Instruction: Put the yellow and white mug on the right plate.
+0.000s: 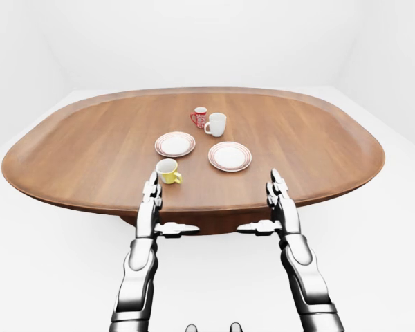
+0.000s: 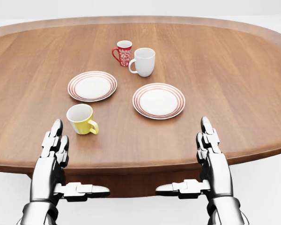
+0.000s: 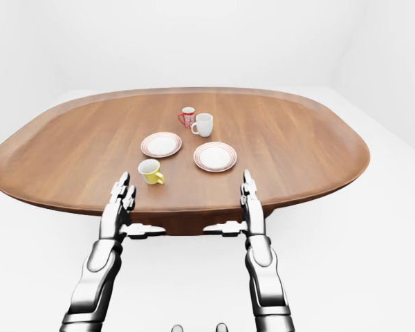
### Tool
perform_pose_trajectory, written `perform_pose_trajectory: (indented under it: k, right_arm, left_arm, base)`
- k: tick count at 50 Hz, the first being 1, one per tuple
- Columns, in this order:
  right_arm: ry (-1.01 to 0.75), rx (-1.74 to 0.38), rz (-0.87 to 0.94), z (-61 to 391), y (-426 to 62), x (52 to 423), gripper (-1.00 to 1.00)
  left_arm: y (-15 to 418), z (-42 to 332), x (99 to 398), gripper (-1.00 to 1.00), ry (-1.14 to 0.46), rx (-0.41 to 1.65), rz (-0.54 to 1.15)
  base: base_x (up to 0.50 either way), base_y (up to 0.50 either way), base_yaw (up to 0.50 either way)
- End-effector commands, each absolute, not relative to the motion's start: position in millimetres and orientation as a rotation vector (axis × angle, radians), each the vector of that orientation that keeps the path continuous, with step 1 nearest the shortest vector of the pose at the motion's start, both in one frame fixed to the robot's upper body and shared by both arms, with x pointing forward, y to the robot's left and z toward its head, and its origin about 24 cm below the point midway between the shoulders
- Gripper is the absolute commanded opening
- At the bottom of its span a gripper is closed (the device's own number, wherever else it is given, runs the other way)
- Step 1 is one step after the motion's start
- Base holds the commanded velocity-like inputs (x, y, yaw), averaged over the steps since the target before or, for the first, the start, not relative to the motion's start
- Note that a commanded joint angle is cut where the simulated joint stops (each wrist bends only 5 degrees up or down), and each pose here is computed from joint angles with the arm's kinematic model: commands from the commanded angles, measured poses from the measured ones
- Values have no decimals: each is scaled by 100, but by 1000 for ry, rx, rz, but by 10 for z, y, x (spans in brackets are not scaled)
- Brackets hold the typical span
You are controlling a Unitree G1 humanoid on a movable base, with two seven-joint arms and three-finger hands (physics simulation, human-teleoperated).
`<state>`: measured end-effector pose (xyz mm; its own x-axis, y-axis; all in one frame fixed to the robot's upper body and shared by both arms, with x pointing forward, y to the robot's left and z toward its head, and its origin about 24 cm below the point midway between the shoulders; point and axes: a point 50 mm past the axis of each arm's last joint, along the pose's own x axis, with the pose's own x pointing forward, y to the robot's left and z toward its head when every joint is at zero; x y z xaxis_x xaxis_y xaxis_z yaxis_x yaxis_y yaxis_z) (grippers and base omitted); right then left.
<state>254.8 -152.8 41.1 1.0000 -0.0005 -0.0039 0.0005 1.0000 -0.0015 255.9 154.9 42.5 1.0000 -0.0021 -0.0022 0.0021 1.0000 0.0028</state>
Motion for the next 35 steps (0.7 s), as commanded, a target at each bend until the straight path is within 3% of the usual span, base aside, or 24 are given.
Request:
perform_pose_trajectory:
  k: [1,11,35]
  right_arm:
    - [2,-6,1,411,-1604,2550,100]
    - [19,-5,-18,492,-1652,2570,100]
    - [-170,-69,-12,944,-1693,2523,100]
  left_arm:
    - [1602,452,2536,100,1,-1,-2]
    - [1616,541,2520,100,-3,4,-5]
    - [1665,841,2504,100,-130,21,-8]
  base:
    - [0,0,0]
    - [0,0,0]
    - [0,0,0]
